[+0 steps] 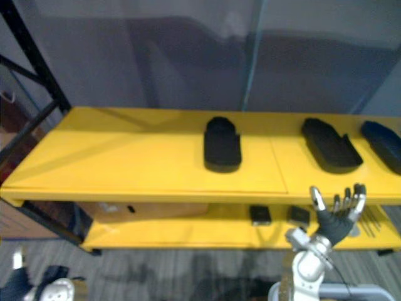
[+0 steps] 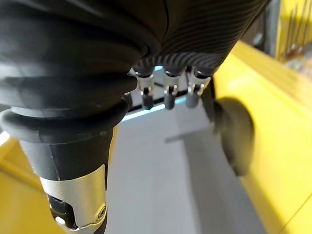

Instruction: Walk over and take plastic housings, then place them on the shelf

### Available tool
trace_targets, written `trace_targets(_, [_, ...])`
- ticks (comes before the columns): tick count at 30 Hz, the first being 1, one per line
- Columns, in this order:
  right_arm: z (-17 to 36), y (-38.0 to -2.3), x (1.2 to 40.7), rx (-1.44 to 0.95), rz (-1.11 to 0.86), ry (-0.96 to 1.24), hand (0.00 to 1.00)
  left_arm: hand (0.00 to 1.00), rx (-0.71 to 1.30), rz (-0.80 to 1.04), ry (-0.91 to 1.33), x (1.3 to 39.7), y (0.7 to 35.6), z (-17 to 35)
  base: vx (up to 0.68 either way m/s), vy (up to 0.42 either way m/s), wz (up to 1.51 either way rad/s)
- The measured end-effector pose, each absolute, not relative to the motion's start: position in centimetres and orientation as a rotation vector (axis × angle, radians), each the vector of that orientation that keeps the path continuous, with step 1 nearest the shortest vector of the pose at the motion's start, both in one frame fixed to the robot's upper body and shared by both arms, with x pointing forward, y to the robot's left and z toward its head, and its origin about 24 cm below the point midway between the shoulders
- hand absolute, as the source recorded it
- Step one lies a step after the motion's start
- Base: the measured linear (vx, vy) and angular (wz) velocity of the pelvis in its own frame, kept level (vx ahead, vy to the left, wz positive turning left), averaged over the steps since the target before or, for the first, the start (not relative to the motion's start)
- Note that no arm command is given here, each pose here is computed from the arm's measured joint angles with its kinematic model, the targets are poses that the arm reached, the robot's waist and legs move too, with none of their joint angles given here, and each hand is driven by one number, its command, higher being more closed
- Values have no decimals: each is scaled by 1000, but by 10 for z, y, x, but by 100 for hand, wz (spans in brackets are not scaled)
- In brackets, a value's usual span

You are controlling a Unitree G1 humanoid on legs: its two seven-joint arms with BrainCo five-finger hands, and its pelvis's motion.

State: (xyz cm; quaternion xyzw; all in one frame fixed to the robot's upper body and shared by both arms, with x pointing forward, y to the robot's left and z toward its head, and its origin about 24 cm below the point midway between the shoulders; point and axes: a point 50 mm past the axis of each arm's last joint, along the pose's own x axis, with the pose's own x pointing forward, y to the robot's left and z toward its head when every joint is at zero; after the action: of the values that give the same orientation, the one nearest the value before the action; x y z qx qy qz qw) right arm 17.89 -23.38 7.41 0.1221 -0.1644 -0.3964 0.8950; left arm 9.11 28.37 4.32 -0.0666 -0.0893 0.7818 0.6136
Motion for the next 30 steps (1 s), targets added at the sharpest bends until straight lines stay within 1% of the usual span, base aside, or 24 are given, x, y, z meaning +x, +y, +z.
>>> trace_targets(1, [75,-233,180,256,-819,-340,0,0,-151,1820,-249,90,283,50,30,-3,19])
trace_targets(2, [75,-232,183,263,-816,-336,0,0,-158,1835,-348,90,282,67,38,-5,11])
trace_targets(3, [76,-231,185,268,-820,-335,0,0,-166,1821,-458,91,278,85,38,-5,13])
trace_targets(4, [76,-230,185,270,-818,-334,0,0,-163,1799,-513,91,276,94,40,3,12])
trace_targets(6, [74,-228,187,266,-811,-308,0,0,-155,1667,-657,99,266,120,29,13,4])
trace_targets(7, [74,-228,187,265,-809,-300,0,0,-164,1576,-704,105,260,130,22,15,3])
trace_targets(8, [74,-228,188,264,-805,-298,0,0,-153,1436,-748,115,252,141,0,0,0])
trace_targets(9, [74,-228,189,264,-804,-301,0,0,-151,1370,-766,119,249,145,-3,10,-3])
trace_targets(10, [78,-229,192,265,-797,-318,0,0,-132,1181,-778,132,242,154,-11,7,-7])
trace_targets(12, [85,-233,197,248,-781,-351,0,0,-114,980,-768,145,239,160,-18,9,-16])
trace_targets(13, [90,-239,200,223,-772,-364,0,0,-104,838,-748,152,238,163,-17,9,-19])
trace_targets(15, [94,-248,204,183,-764,-371,0,0,-57,703,-715,161,238,164,3,5,-16])
trace_targets(17, [91,-259,205,142,-774,-342,0,0,-36,626,-691,171,242,164,26,-7,-28])
trace_targets(19, [88,-263,204,134,-783,-320,0,0,-39,611,-681,177,249,165,27,-14,-18])
trace_targets(21, [84,-268,203,124,-789,-294,0,0,-39,559,-662,185,254,165,11,-8,-19])
trace_targets(25, [82,-269,203,114,-772,-272,0,0,-41,463,-608,197,252,163,-10,8,-33])
trace_targets(30, [80,-268,202,104,-735,-262,0,0,-6,419,-518,231,257,156,-32,10,-19])
